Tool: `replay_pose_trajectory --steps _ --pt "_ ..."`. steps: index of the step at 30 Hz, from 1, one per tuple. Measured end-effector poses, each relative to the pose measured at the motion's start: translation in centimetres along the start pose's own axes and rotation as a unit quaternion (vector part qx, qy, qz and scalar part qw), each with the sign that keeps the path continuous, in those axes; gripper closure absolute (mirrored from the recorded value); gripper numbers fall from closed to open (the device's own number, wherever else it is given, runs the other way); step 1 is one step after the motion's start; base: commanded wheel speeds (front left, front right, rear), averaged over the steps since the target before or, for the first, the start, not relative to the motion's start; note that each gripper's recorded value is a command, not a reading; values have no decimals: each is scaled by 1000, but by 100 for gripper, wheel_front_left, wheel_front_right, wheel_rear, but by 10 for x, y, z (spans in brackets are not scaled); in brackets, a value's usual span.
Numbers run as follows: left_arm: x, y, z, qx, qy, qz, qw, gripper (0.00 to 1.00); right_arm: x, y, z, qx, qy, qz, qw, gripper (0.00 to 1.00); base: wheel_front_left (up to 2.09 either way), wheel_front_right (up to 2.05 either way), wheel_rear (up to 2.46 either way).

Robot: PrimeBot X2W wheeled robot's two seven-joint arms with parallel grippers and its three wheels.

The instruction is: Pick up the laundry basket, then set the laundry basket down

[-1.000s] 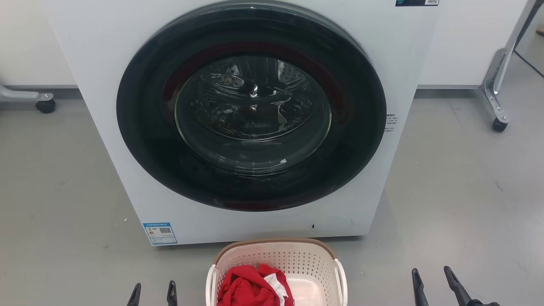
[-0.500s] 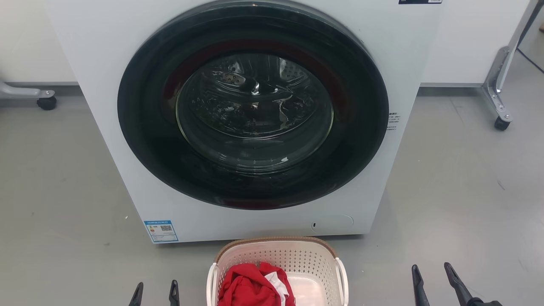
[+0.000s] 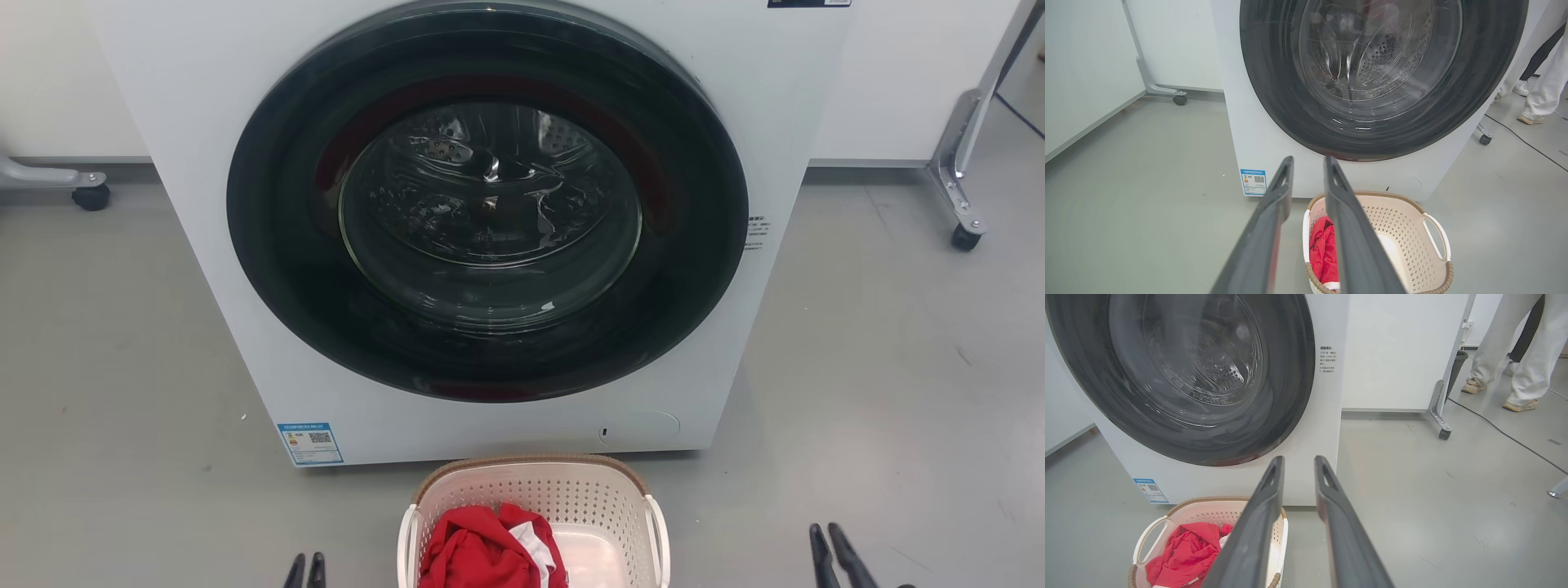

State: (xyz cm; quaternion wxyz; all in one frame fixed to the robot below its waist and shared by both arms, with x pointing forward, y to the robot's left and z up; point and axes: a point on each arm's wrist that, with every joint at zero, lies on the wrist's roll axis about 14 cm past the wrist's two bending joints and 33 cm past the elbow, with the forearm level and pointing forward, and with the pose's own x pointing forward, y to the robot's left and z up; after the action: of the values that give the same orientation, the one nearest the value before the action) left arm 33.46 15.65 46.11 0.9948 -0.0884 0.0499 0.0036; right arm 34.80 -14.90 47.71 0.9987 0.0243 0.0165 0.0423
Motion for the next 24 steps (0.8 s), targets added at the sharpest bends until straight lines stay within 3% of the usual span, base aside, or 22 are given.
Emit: replay_pose_trajectory --steps 7,24 --pt "-2 5 -9 -22 19 10 1000 100 -3 -5 -9 23 18 -12 999 100 0 0 0" --pt "3 17 -16 -145 50 33 988 100 3 -22 -17 161 50 -50 984 100 0 0 0"
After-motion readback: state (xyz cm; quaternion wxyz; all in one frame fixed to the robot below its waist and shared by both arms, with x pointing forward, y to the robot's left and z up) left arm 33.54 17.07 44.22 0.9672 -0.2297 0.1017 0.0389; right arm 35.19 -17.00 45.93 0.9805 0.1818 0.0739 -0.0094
